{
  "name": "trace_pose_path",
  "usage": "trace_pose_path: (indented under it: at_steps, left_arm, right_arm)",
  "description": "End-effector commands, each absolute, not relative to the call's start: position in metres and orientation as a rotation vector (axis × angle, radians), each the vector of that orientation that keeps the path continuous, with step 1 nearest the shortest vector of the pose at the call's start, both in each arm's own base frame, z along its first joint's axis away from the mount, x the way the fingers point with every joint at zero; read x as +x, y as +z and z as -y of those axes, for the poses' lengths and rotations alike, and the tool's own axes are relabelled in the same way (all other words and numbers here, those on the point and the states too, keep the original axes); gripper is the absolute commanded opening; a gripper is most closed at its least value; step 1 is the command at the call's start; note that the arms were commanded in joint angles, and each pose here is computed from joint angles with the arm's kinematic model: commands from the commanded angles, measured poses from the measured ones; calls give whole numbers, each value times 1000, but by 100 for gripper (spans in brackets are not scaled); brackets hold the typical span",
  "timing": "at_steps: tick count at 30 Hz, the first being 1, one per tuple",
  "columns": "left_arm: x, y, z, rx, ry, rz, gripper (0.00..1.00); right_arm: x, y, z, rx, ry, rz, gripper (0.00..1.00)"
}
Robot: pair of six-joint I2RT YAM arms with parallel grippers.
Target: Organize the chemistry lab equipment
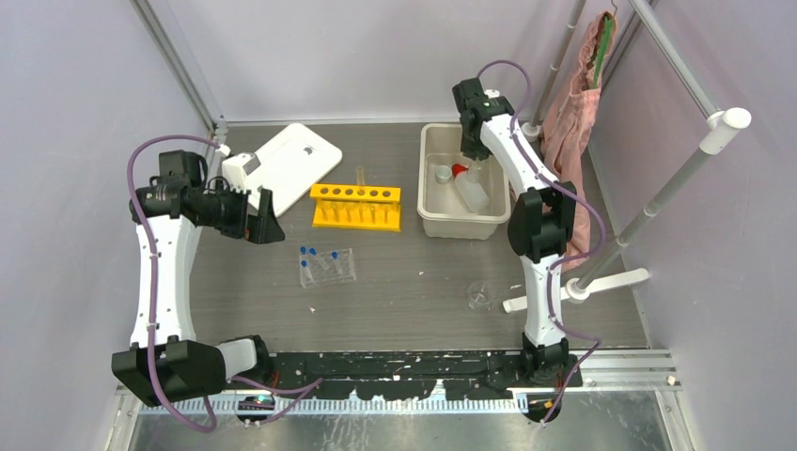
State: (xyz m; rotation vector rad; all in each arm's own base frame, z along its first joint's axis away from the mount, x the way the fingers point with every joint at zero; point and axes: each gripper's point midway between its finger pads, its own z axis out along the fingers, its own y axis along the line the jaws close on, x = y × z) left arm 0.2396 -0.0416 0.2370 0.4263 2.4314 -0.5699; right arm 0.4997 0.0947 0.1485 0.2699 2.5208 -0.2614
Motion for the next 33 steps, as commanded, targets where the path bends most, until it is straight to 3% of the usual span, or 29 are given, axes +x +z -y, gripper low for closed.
trace_pose_path:
  at_steps: [1,17,20,24,28,33]
  left_arm:
    - [244,241,42,443,-566,-2389,100]
    - [242,241,43,446,-569,-2384,100]
    - [242,241,43,447,-567,-2383,100]
    - [241,242,43,450,-563,-2379,100]
    - [240,243,42,453,-549,-2378,100]
    - [240,246,42,456,-540,-2371,100]
  right_arm:
    - [514,146,-90,285,-259,-2494,1]
    - [507,115,-78,272,-375,-2533,1]
    - [506,118,-75,275,-401,-2532,17]
    - [509,140,-78,294,-368,-2483,26]
    - [509,198,-87,310,-301,-2376,51]
    - [480,272,-104,268,-259,-2240,63]
